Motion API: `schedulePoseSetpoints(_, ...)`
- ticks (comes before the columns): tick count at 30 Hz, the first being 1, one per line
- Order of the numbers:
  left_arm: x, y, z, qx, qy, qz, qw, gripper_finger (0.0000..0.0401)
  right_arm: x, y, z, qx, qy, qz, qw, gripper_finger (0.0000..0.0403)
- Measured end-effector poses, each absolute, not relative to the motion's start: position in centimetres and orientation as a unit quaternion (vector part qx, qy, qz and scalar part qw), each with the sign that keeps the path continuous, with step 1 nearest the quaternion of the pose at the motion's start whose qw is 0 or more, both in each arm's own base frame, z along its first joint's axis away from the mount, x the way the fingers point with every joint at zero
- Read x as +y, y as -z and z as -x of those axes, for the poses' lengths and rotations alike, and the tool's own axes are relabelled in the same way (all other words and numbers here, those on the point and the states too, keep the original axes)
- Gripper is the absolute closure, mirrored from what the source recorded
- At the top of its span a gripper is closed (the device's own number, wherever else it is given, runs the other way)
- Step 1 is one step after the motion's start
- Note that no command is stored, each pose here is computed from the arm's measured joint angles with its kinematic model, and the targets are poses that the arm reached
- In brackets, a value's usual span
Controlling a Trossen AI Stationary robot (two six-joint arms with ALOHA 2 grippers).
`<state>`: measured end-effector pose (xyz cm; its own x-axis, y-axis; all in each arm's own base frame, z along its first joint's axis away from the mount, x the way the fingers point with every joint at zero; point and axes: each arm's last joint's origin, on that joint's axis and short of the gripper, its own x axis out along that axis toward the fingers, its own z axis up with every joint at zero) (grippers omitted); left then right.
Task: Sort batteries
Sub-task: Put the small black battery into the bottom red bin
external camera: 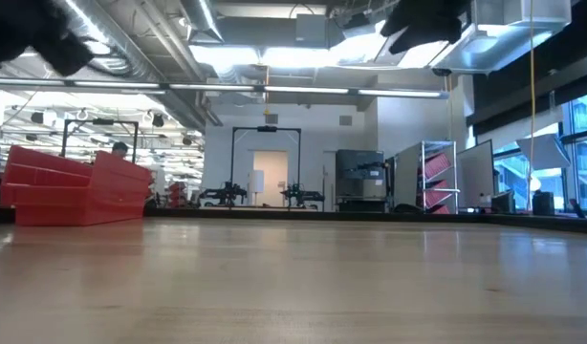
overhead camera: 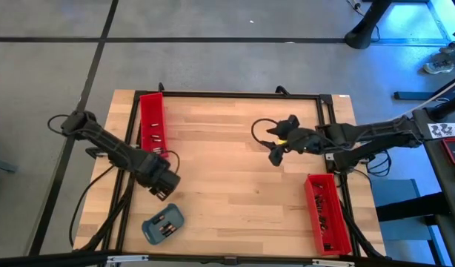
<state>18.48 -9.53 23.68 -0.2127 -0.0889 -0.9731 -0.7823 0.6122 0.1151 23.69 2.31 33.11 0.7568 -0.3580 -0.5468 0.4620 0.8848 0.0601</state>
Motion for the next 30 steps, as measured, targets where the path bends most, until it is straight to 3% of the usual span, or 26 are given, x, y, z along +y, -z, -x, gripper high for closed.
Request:
schedulePoseSetpoints(14, -7.3, -17.5, -13.0, 0.651, -0.364, 0.377, 0.550, 0.0248, 0.9, -33.7, -24.5, 0.241, 0.192, -0.116, 0.944, 0.0169)
schedulePoseSetpoints(22, -7.1, -16.2, -13.1, 0.636, -0.374, 0.364, 0.568, 0.0248, 1.0, -34.2, -24.8, 0.217, 0.188, -0.123, 0.950, 0.0169)
schedulePoseSetpoints(30, -7.4, -14.7, -13.6, 0.652, -0.410, 0.332, 0.544, 0.0248, 0.9, -34.2, -24.8, 0.212, 0.193, -0.125, 0.950, 0.0169)
